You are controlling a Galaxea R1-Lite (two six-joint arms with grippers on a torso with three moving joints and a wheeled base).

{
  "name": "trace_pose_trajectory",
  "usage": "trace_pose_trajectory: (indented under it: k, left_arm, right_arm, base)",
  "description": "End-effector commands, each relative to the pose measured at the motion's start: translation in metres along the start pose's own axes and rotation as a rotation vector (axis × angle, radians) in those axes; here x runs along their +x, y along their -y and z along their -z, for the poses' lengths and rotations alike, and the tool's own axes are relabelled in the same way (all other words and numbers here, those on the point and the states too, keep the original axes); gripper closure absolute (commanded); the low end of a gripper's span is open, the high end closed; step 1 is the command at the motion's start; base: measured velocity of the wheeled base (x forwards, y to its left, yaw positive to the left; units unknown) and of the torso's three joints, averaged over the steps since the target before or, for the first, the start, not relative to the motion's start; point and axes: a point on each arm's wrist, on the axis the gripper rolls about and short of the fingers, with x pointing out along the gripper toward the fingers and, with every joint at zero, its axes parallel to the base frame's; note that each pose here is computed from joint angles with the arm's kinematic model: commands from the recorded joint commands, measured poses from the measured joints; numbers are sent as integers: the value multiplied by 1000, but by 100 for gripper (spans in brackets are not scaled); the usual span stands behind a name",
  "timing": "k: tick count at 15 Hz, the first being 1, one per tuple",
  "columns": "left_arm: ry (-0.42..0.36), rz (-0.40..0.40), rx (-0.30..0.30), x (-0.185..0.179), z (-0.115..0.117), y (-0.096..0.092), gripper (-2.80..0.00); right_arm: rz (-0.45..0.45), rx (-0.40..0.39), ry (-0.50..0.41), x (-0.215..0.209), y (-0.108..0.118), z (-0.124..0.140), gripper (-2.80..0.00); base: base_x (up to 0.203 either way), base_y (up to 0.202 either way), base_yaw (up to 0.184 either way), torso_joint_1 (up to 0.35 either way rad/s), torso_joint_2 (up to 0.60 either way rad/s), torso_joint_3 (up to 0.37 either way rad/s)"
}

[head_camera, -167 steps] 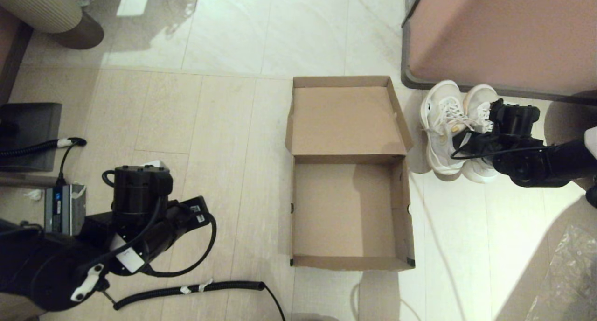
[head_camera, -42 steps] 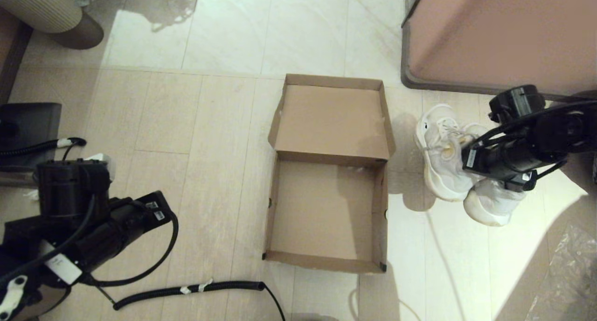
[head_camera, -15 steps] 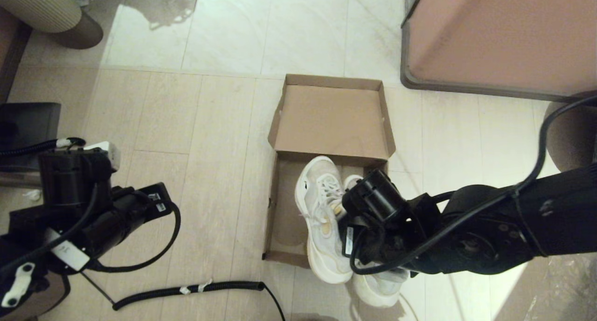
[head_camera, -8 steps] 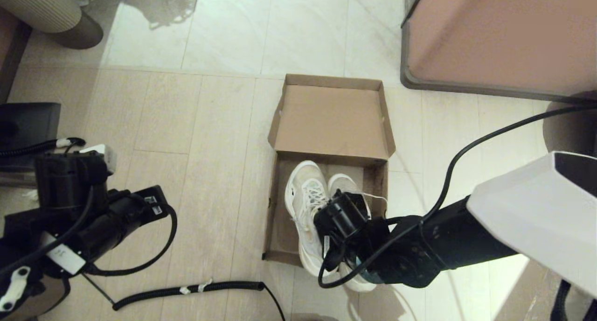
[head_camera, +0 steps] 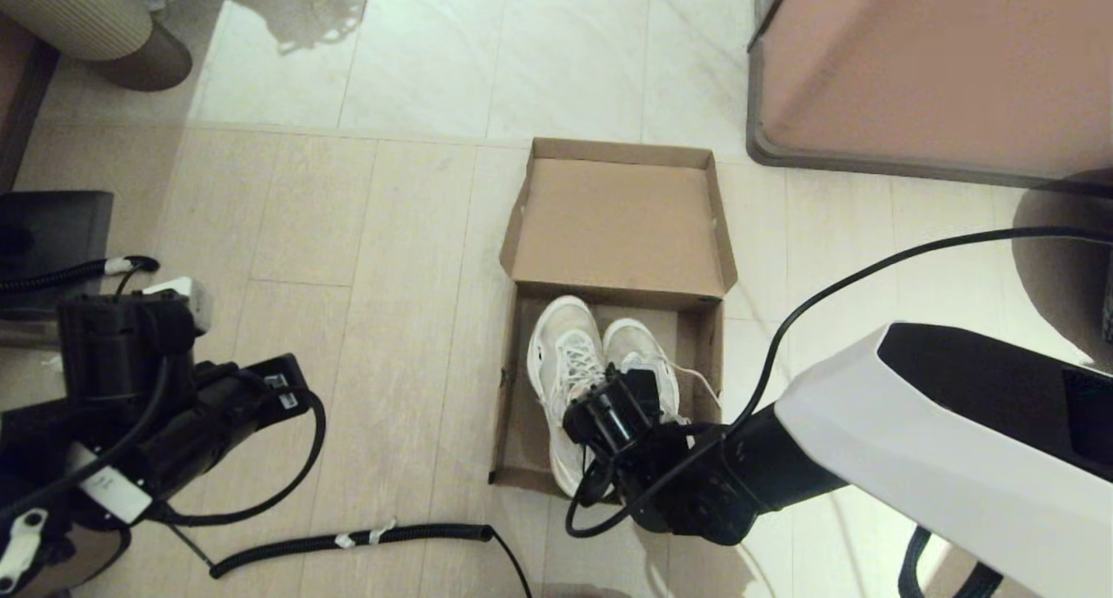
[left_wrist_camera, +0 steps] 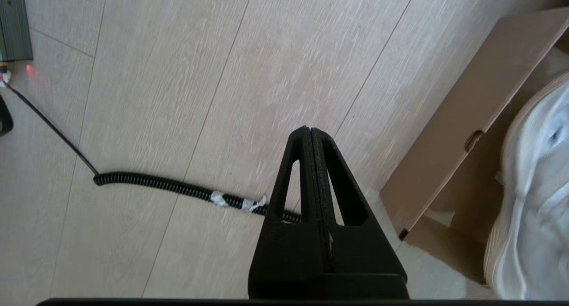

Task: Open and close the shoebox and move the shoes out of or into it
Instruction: Put the shoes into the shoe box

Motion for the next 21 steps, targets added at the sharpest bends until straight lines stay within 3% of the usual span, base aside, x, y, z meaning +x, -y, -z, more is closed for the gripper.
trace_pose_trajectory:
  k: [1, 7, 13, 14, 21]
  left_arm:
    - [3, -2, -4, -1, 0, -1, 0]
    - [-3, -4, -2, -1, 2, -2, 0]
    - [-3, -4, -2, -1, 2, -2, 0]
    - [-3, -4, -2, -2, 2, -2, 0]
    - [-6, -4, 4, -1, 3, -1, 0]
  right_arm:
    - [36, -1, 38, 12, -1, 6, 0]
    - [70, 12, 60, 22, 3, 1, 0]
    - [94, 8, 113, 40, 4, -20, 0]
    - [97, 11, 120, 44, 4, -23, -280]
    - [108, 6, 116, 49, 7, -22, -280]
  base:
    - [0, 0, 0, 0, 0, 0]
    - [0, 0, 0, 0, 0, 0]
    - [0, 0, 0, 0, 0, 0]
    - [0, 0, 0, 0, 0, 0]
    - [0, 0, 0, 0, 0, 0]
